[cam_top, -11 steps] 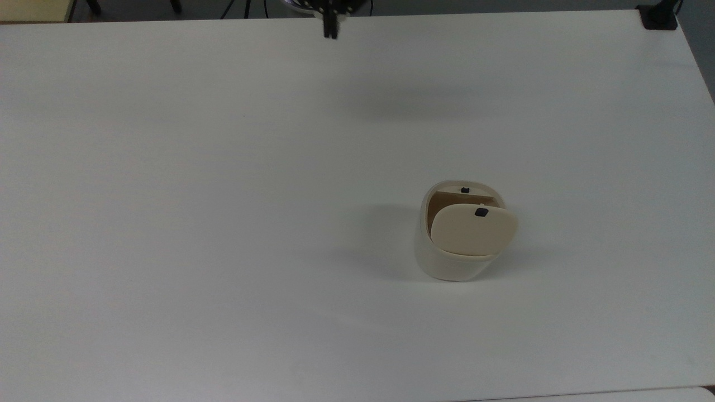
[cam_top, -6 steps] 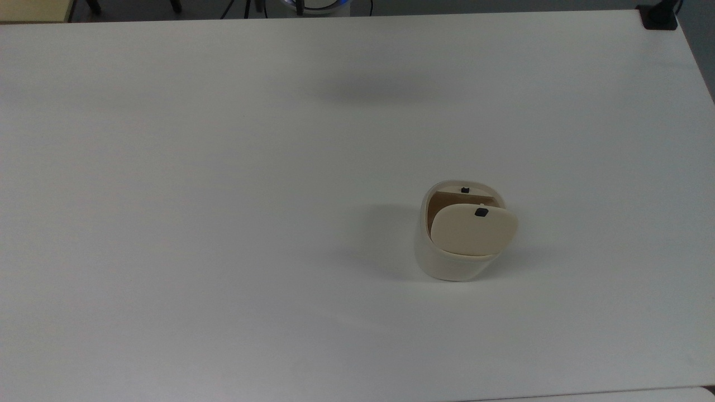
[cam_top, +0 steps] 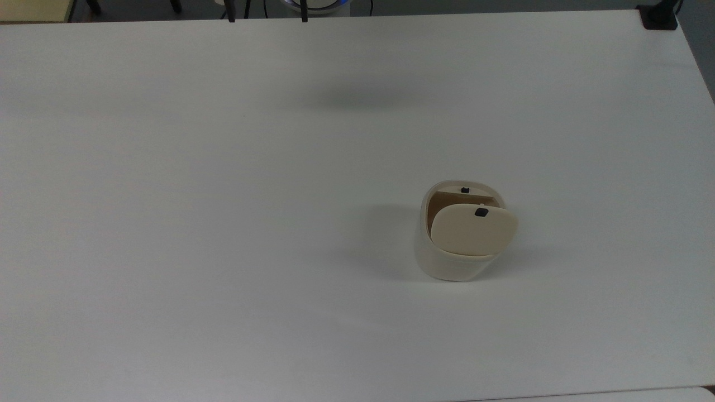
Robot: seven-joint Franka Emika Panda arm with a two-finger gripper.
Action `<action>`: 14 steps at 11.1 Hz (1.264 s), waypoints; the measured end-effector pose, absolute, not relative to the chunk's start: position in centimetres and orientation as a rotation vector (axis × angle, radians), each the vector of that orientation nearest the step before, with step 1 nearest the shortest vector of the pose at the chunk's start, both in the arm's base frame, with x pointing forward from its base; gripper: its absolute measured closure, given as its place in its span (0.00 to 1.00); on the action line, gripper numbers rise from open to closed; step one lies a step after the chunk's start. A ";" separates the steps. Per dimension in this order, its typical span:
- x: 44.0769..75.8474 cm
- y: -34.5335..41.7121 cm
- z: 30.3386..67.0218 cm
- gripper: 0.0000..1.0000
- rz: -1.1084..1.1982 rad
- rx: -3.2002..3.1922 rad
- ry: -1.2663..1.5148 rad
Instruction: Open the trash bin
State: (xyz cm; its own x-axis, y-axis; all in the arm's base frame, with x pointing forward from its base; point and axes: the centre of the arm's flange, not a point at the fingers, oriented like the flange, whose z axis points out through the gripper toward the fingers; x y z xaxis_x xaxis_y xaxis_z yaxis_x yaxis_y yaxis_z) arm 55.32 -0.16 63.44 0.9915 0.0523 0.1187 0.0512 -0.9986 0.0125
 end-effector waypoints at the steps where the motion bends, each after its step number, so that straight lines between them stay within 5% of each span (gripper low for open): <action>1: 55.4 -0.5 63.4 0.00 0.186 3.126 0.078; 14: 55.4 -0.6 63.4 0.00 0.186 3.128 0.064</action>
